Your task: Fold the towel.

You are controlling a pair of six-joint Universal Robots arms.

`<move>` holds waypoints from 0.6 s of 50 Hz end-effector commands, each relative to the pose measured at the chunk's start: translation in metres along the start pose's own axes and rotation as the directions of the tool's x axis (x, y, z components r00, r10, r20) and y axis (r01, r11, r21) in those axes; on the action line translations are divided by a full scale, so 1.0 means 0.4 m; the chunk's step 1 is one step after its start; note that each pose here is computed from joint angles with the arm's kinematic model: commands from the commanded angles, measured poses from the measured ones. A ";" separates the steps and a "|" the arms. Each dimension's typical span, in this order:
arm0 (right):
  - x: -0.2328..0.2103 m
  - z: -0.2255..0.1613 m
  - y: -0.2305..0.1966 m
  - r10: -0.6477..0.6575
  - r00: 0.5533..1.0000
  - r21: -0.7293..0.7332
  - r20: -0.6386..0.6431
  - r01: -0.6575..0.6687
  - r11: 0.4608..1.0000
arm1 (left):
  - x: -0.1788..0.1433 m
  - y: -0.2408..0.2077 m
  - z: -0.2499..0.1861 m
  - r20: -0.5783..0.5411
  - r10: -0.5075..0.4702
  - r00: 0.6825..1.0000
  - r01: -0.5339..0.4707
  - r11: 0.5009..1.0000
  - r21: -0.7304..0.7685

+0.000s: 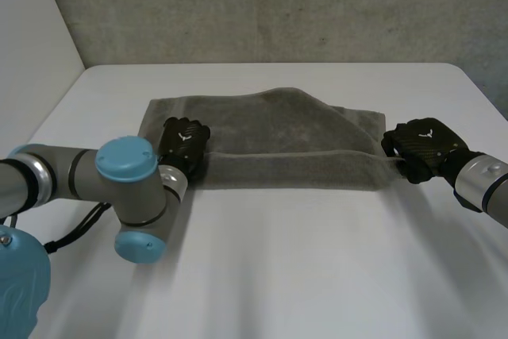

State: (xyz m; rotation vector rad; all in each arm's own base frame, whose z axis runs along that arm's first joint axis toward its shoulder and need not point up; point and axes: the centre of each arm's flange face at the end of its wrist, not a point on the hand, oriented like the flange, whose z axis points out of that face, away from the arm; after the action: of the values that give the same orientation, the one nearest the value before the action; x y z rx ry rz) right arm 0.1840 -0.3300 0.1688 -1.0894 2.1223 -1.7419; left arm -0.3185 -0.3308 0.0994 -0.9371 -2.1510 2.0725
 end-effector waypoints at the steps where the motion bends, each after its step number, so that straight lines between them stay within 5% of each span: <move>1: 0.000 0.000 0.000 0.001 1.000 -0.001 -0.001 -0.001 1.000 | -0.010 0.005 -0.004 0.021 0.074 0.997 -0.074 0.997 -0.018; 15: 0.008 0.000 -0.007 0.005 0.999 -0.018 -0.049 -0.006 1.000 | -0.176 -0.008 -0.070 0.162 0.088 0.983 -0.072 0.992 -0.101; 25: 0.026 -0.031 -0.078 -0.004 0.992 0.014 -0.124 0.006 1.000 | -0.210 0.019 -0.097 0.083 0.071 0.994 -0.062 0.991 -0.116; 30: 0.048 -0.084 -0.168 0.026 0.986 0.085 -0.164 -0.012 0.996 | -0.247 -0.064 -0.149 0.049 0.059 0.997 -0.057 0.998 -0.038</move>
State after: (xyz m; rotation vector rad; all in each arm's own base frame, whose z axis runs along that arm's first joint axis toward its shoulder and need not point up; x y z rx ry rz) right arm 0.1825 -0.3286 0.2012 -1.0117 2.1780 -1.8601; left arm -0.2291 -0.3300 0.1359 -0.9524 -2.3266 2.0879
